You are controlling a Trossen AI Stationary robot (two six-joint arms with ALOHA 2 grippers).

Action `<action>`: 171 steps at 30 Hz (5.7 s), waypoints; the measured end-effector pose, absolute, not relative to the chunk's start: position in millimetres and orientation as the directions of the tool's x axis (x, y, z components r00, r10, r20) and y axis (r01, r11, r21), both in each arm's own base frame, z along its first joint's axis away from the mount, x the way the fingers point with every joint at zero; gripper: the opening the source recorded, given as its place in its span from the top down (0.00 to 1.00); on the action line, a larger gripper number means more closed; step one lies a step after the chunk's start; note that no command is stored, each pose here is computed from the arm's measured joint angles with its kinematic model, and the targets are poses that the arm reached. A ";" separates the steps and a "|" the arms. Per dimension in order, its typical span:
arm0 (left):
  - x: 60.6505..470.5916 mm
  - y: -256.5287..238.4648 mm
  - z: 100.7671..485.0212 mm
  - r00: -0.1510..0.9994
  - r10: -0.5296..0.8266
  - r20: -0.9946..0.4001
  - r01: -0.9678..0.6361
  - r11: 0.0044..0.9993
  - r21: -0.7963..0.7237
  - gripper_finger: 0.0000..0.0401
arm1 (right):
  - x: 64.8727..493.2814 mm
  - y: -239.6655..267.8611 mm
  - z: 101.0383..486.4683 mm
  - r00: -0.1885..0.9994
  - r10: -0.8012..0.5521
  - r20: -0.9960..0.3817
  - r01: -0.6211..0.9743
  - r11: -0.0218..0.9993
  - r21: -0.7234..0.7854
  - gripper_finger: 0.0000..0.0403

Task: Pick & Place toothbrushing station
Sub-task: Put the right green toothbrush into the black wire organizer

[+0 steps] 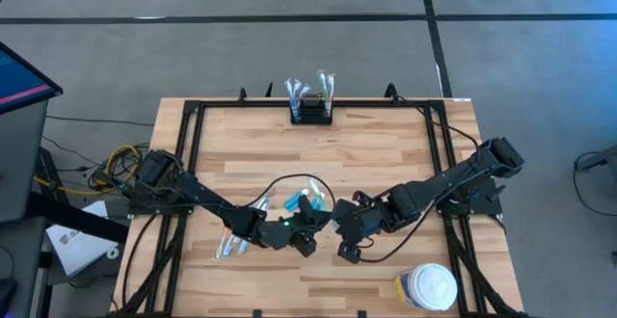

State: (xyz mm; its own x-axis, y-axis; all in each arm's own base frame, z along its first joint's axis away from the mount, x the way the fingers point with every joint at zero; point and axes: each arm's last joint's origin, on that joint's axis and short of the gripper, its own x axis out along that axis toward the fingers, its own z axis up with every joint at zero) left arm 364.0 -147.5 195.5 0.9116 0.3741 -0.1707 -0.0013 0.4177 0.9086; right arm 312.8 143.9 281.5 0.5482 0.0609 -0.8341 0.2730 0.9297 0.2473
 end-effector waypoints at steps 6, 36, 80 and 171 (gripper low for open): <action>363.3 -146.3 195.8 0.891 0.424 -0.160 -0.029 0.406 0.913 0.98 | 312.8 143.3 281.4 0.549 0.053 -0.834 0.278 0.930 0.241 1.00; 297.2 -24.8 242.6 0.845 0.527 -0.095 -0.430 0.774 0.464 0.98 | 302.4 151.8 268.8 0.531 -0.064 -0.845 0.264 0.960 0.093 0.72; 285.1 150.1 224.9 0.766 0.613 0.192 -0.634 0.770 0.073 0.99 | 301.1 157.2 270.6 0.583 -0.147 -0.799 0.158 0.985 -0.067 0.72; 281.7 184.6 137.5 0.662 0.750 0.013 -0.743 0.659 -0.116 0.98 | 310.1 125.4 249.3 0.541 -0.239 -0.807 0.201 0.968 -0.152 0.72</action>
State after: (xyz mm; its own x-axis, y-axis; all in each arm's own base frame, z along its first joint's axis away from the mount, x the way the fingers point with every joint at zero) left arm 281.7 184.6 137.5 0.6619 0.7495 0.0128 -0.7435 0.6585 -0.1164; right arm 310.1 125.4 249.3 0.5406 -0.2387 -0.8067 0.2005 0.9678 -0.1520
